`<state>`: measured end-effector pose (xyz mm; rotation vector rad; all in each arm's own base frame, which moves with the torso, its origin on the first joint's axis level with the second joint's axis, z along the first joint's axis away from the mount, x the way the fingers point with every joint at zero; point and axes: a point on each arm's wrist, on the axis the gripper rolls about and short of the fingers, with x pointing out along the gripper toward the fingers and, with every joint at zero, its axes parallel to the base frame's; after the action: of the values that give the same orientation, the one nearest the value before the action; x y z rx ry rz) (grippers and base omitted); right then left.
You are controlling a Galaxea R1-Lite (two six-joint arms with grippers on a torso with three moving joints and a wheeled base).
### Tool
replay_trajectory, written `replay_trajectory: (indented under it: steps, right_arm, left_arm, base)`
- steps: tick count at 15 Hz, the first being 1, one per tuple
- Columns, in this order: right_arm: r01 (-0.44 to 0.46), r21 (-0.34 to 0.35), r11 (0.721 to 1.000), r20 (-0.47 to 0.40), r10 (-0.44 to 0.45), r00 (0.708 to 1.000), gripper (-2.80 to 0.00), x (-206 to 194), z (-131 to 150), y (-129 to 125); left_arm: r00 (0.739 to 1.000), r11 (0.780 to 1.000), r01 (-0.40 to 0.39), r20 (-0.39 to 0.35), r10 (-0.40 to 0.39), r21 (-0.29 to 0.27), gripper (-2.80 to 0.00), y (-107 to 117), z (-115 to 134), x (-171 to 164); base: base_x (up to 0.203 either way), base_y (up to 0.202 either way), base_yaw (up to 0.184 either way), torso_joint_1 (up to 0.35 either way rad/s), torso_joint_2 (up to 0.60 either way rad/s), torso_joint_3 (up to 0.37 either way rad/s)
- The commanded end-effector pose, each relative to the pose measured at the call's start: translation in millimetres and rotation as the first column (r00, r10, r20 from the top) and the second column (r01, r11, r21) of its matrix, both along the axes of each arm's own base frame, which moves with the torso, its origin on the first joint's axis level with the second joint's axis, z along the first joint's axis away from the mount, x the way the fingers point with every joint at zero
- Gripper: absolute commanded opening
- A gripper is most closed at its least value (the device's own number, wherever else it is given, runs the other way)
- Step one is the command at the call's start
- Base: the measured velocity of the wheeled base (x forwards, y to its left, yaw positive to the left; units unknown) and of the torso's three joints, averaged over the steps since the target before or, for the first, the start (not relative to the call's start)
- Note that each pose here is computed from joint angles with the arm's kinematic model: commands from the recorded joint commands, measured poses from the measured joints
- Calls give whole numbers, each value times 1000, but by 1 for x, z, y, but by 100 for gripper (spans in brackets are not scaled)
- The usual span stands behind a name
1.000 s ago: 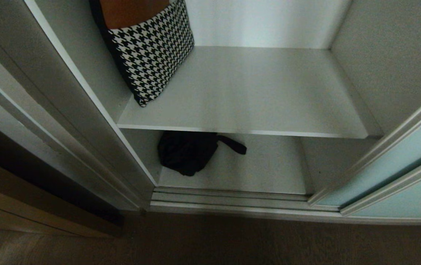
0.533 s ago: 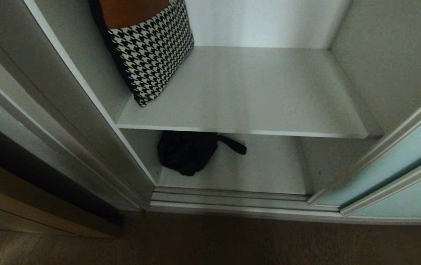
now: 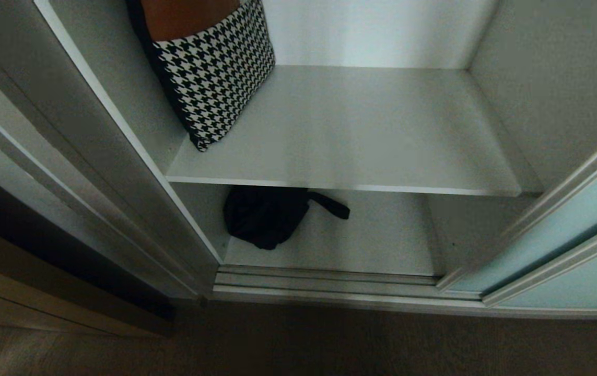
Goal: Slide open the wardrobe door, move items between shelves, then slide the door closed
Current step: Close the door
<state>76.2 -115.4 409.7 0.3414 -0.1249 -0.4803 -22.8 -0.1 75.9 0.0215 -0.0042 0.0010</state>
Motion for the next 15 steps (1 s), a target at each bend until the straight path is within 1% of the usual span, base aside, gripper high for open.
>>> replay_trajectory:
  steps: [1, 4, 7, 8, 10, 15]
  right_arm:
    - [-2, 14, 1000, -6, 2, 1000, -280, 3, -2, -5]
    - [-12, 49, 999, -24, 13, 1000, -280, 10, -8, -19]
    - [-86, 73, 994, -23, 88, 996, -280, 12, -10, -21]
    - [-126, 100, 987, -5, 127, 992, -280, 12, -9, -19]
    - [-159, 126, 979, 9, 159, 987, -280, 14, -9, -21]
    - [-176, 147, 973, 1, 178, 984, -280, 20, -15, -32]
  left_arm:
    - [1000, 1000, 0, -1, 0, 0, -280, 0, 0, 0]
    - [1000, 1000, 0, -1, 0, 0, -280, 0, 0, 0]
    - [1000, 1000, 0, -1, 0, 0, -280, 0, 0, 0]
    - [1000, 1000, -1, -1, 1, 0, -280, 0, 0, 0]
    - [1000, 1000, -1, -1, 1, 0, -280, 0, 0, 0]
    - [1000, 1000, 0, -1, 0, 0, -280, 0, 0, 0]
  base:
    - [0, 0, 0, 0, 0, 0]
    - [0, 0, 0, 0, 0, 0]
    - [0, 0, 0, 0, 0, 0]
    - [0, 0, 0, 0, 0, 0]
    - [0, 0, 0, 0, 0, 0]
    - [0, 0, 0, 0, 0, 0]
